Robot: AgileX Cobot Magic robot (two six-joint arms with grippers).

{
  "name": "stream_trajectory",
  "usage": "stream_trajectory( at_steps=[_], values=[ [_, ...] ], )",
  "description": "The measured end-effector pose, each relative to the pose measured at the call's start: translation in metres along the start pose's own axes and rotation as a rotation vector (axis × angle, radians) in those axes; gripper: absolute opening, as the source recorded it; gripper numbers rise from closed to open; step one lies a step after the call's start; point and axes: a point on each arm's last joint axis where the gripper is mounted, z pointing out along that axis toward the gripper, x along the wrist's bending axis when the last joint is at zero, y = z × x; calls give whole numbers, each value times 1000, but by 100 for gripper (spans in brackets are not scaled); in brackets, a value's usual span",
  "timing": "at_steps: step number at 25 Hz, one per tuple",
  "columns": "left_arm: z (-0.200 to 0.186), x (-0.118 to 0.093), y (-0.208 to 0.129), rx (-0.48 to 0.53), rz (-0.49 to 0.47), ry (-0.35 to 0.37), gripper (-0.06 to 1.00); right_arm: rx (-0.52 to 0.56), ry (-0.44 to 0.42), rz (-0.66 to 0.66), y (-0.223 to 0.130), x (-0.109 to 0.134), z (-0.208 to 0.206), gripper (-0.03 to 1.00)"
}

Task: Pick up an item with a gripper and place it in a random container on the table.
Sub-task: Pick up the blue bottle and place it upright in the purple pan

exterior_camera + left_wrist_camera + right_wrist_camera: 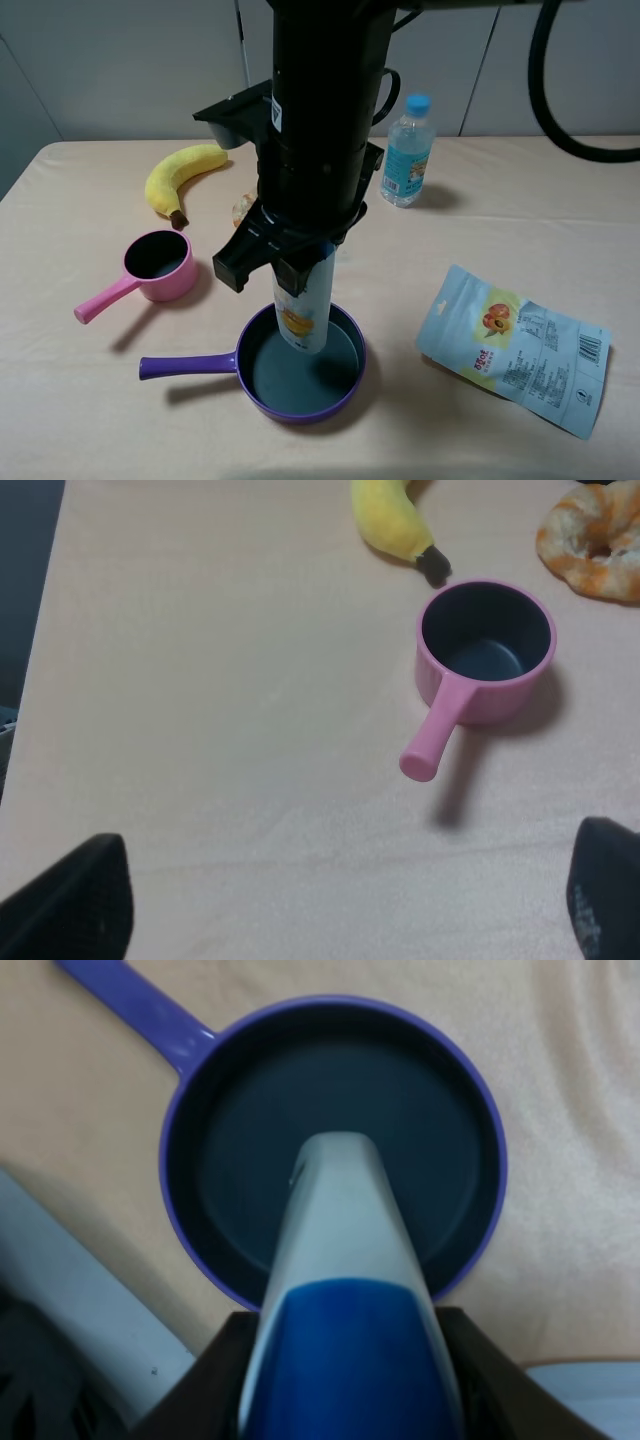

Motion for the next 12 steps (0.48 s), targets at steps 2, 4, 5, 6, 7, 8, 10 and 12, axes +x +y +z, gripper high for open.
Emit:
stream_trajectory(
  at_steps=[2,4,5,6,7,8,10,12],
  values=[
    [0,0,0,0,0,0,87,-7,4,4,-2,0,7,27],
    [0,0,0,0,0,0,87,-6,4,7,-4,-1,14,27],
    [0,0,0,0,0,0,87,-10,4,8,-5,-1,17,27],
    [0,0,0,0,0,0,87,-9,4,10,-7,-2,21,27],
    [0,0,0,0,0,0,87,-10,4,11,-9,-2,26,27],
    [0,0,0,0,0,0,87,-14,3,12,-10,-3,29,27],
    [0,0,0,0,0,0,87,-17,3,14,-13,-4,35,27],
    [0,0,0,0,0,0,87,-30,3,16,-14,-4,40,27]
  ],
)
